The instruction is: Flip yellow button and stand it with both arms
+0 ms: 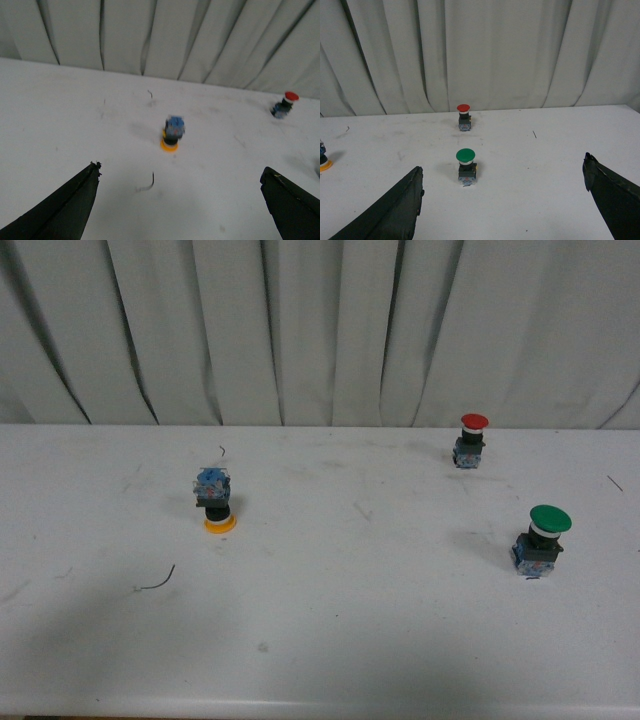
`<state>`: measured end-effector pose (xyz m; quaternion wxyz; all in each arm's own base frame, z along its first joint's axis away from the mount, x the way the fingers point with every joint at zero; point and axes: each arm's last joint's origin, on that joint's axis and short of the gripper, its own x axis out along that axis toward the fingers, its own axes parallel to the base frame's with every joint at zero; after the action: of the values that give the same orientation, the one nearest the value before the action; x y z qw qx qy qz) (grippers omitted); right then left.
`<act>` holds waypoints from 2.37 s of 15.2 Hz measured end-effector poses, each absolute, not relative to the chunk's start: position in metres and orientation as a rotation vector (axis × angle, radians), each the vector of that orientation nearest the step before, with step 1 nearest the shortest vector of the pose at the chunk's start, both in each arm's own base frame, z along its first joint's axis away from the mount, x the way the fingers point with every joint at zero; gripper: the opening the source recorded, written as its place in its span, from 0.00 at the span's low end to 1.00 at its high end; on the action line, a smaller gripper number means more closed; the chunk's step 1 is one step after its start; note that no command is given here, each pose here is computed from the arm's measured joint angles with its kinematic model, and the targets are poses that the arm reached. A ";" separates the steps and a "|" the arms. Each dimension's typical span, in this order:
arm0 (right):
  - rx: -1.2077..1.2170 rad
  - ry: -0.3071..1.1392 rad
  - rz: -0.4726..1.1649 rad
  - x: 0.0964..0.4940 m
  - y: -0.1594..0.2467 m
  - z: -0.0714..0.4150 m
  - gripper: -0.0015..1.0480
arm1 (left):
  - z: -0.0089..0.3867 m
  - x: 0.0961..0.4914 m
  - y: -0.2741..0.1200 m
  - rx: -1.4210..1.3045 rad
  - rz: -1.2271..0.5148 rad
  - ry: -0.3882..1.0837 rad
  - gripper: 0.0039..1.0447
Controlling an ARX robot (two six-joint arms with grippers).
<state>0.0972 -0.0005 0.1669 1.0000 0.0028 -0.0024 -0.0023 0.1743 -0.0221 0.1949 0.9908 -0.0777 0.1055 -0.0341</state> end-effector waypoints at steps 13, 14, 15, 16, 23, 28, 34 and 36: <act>0.006 -0.004 -0.005 0.097 0.000 0.167 0.94 | 0.139 0.426 -0.107 -0.121 -0.008 0.701 0.94; 0.006 -0.004 -0.005 0.097 0.000 0.167 0.94 | 0.135 0.430 -0.106 -0.128 -0.002 0.704 0.94; 0.006 -0.005 -0.005 0.097 0.000 0.167 0.94 | 0.133 0.435 -0.105 -0.130 0.000 0.704 0.94; 0.006 -0.005 -0.005 0.097 0.000 0.167 0.94 | 0.131 0.438 -0.103 -0.133 -0.003 0.704 0.94; 0.006 -0.005 -0.005 0.097 0.000 0.167 0.94 | 0.105 0.446 -0.084 -0.056 -0.037 0.724 0.94; 0.006 -0.005 -0.005 0.097 0.000 0.167 0.94 | 0.099 0.440 -0.093 -0.007 -0.075 0.754 0.94; 0.006 -0.004 -0.005 0.097 0.000 0.167 0.94 | 0.097 0.438 -0.092 0.011 -0.049 0.778 0.67; 0.006 -0.004 -0.005 0.097 0.000 0.167 0.94 | 0.097 0.439 -0.091 0.013 -0.040 0.780 0.44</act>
<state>0.0972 -0.0005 0.1668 1.0000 0.0028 -0.0022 -0.0023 0.4386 -0.0910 0.0973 0.9248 0.0061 0.3800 -0.0193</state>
